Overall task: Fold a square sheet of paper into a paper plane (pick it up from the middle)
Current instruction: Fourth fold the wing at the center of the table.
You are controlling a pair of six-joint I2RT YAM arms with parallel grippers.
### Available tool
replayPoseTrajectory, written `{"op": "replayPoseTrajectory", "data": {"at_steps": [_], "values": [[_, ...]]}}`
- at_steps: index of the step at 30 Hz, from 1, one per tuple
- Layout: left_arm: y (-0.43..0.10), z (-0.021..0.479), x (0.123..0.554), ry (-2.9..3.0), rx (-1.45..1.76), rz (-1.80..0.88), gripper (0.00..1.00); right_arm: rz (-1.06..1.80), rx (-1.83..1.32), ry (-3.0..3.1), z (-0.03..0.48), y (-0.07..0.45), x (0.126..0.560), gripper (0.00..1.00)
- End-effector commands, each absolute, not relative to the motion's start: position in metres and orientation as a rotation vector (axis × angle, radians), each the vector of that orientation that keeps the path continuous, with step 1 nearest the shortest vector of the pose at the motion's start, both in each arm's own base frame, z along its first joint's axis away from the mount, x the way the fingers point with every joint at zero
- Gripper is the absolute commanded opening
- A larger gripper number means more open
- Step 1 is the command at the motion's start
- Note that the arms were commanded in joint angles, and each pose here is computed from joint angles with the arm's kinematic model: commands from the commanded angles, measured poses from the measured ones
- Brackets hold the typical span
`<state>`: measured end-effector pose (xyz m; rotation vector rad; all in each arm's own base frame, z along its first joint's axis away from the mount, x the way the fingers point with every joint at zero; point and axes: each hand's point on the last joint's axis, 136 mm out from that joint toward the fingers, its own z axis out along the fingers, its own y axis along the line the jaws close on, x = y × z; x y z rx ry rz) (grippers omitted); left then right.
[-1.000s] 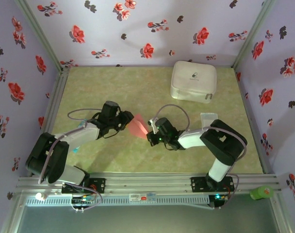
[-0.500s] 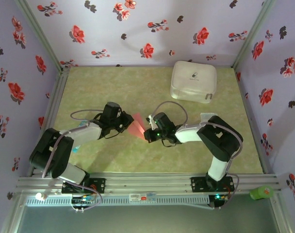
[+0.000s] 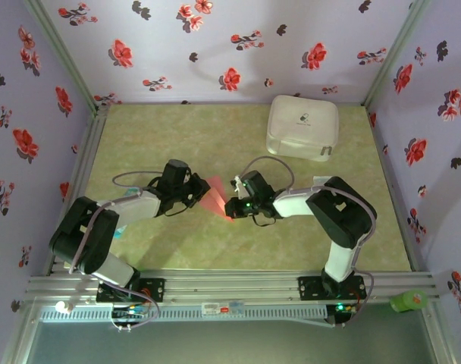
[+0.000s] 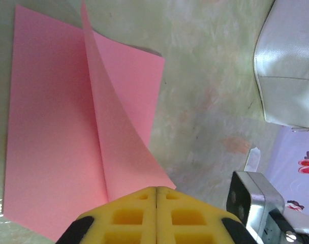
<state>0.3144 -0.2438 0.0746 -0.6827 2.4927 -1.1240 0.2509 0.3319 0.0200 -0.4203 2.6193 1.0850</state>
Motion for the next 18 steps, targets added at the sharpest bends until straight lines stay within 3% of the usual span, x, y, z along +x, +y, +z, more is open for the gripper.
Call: {"op": "replayPoseTrajectory", "data": {"at_steps": [1, 18], "values": [[-0.245, 0.067, 0.314, 2.508, -0.68, -1.132, 0.07, 1.1, -0.367, 2.634, 0.016, 0.326, 0.249, 0.06], [-0.266, 0.073, 0.32, 2.501, -0.598, -1.221, 0.05, 1.261, -0.268, 2.532, 0.027, 0.32, 0.254, 0.04]]}}
